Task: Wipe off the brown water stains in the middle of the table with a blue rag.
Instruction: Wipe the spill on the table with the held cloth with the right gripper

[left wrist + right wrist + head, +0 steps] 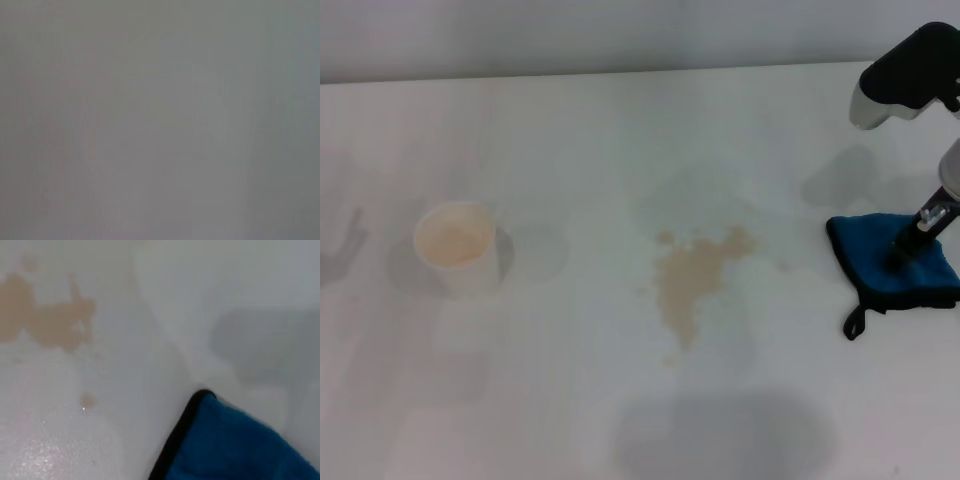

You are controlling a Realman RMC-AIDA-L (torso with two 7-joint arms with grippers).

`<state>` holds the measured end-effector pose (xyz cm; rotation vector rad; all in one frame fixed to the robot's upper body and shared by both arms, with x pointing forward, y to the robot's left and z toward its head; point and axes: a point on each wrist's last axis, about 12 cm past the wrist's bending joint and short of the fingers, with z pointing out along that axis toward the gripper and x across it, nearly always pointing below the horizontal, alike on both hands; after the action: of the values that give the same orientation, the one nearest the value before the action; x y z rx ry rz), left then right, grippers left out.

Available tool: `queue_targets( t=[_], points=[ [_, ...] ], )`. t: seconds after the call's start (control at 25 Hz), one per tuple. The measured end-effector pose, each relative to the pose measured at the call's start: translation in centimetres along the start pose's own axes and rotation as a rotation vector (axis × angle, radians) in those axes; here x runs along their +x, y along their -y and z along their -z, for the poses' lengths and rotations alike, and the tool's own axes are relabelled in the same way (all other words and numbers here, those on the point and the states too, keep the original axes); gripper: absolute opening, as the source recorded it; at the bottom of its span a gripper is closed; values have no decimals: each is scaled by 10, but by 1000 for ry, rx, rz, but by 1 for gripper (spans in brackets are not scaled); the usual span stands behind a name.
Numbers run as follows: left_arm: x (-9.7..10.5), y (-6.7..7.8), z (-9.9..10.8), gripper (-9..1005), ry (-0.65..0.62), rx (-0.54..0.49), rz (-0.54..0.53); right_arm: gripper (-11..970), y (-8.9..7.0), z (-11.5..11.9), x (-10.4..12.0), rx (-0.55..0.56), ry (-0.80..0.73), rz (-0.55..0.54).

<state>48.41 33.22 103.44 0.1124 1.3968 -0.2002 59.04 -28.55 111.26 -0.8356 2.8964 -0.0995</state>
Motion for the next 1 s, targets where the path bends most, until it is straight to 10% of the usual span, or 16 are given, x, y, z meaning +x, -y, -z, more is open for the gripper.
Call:
queue_targets(
  t=[0.68, 1.0],
  points=[
    [0, -1, 0, 880, 1, -3, 0, 56, -6, 3, -6, 1, 9, 57],
    [0, 0, -1, 881, 1, 1, -1, 27, -25, 7, -24, -36, 30, 142]
  ],
)
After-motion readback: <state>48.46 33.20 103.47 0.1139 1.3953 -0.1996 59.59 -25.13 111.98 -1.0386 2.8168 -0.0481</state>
